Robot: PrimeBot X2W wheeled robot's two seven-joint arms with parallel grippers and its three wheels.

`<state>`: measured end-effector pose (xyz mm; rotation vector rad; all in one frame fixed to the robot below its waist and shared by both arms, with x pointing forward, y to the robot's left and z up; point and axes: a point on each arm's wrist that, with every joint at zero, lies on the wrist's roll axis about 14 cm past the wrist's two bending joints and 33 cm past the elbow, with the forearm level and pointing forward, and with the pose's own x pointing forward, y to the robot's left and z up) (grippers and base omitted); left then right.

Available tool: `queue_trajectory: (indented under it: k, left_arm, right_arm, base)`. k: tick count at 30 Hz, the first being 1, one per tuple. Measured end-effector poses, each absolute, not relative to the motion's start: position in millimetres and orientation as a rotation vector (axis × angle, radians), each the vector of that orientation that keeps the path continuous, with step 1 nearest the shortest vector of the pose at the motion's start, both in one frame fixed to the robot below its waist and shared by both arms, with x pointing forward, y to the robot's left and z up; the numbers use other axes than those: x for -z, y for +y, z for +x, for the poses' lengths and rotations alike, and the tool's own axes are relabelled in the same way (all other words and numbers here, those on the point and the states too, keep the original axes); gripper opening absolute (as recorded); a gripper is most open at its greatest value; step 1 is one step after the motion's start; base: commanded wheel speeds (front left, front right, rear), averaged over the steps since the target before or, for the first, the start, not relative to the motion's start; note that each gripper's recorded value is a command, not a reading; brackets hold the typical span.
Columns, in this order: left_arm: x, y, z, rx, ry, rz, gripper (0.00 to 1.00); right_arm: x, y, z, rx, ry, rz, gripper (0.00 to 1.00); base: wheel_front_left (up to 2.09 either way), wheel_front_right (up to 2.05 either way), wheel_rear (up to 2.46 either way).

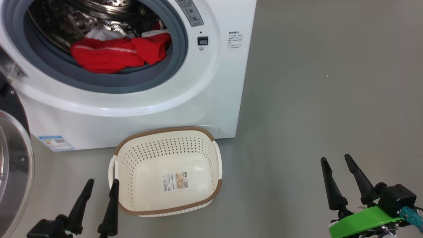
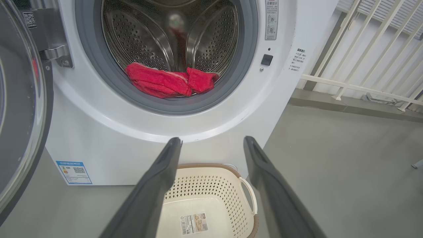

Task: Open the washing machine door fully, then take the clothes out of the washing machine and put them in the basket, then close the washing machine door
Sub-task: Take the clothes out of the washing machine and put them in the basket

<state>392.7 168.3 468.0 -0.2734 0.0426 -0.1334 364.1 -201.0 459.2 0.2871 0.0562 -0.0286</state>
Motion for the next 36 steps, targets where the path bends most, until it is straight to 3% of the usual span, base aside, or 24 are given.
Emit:
queue_trajectory:
  k: [13,27,36]
  left_arm:
    - [-472,169,399,0.139,0.028,-0.237,1.0]
    - [-461,167,399,0.141,0.062,-0.228,1.0]
    - [-458,149,448,0.196,0.058,-0.197,1.0]
  right_arm:
    - [-459,-198,368,0.023,0.057,0.291,1.0]
    - [-452,-195,370,0.017,0.076,0.293,1.0]
    - [-449,-188,388,0.007,0.079,0.305,1.0]
  base:
    - [1.19,-1.23,0.04]
    - [0.12,-0.12,0.0]
    - [0.0,0.0,0.0]
